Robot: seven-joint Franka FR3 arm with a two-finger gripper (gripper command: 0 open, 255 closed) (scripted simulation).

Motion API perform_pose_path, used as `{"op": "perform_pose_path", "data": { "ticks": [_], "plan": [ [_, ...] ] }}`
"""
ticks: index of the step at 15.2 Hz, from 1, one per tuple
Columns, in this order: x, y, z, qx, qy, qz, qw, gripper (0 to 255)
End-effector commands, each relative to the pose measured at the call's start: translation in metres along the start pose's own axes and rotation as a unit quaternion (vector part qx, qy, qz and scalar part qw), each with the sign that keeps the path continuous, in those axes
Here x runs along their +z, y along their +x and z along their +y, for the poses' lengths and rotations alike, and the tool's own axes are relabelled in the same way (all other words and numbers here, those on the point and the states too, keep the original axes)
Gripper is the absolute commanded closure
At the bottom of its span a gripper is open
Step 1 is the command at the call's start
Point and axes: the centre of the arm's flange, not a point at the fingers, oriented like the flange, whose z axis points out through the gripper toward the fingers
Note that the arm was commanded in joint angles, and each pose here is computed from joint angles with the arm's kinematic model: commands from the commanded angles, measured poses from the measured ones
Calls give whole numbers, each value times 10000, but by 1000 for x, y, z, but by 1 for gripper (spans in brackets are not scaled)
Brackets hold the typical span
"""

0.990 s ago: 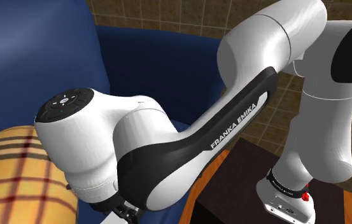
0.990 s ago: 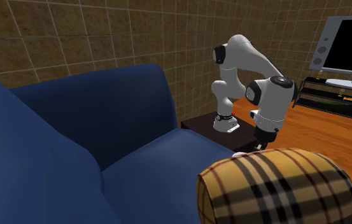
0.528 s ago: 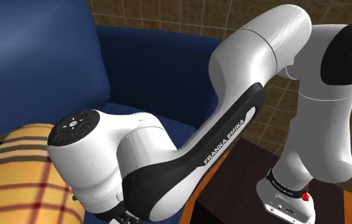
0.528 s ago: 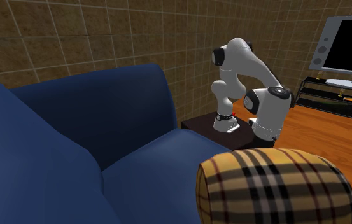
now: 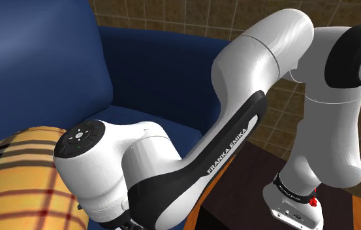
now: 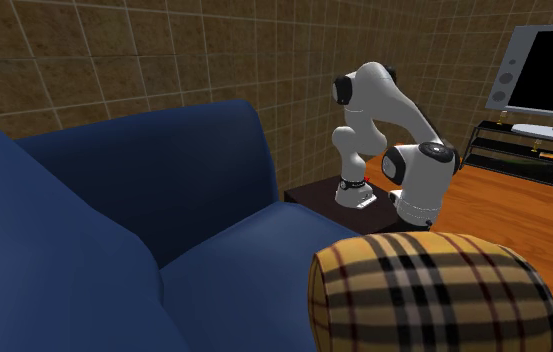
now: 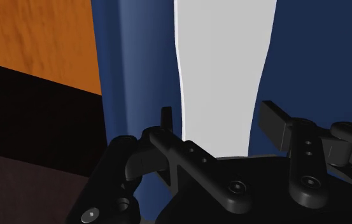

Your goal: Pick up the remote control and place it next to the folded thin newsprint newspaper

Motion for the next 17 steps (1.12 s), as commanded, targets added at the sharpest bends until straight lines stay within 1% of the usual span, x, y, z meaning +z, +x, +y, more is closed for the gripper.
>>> {"op": "perform_pose_path", "data": {
  "ticks": [1, 2, 3, 8, 12, 17],
  "plan": [
    [1, 1, 0, 5, -3, 3, 10000, 255],
    [1, 1, 0, 5, -3, 3, 10000, 255],
    [0, 1, 0, 5, -3, 3, 10000, 0],
    [1, 1, 0, 5, -3, 3, 10000, 0],
    [-49, 1, 0, 5, -3, 3, 10000, 0],
    [-49, 1, 0, 5, -3, 3, 10000, 0]
  ]
}}
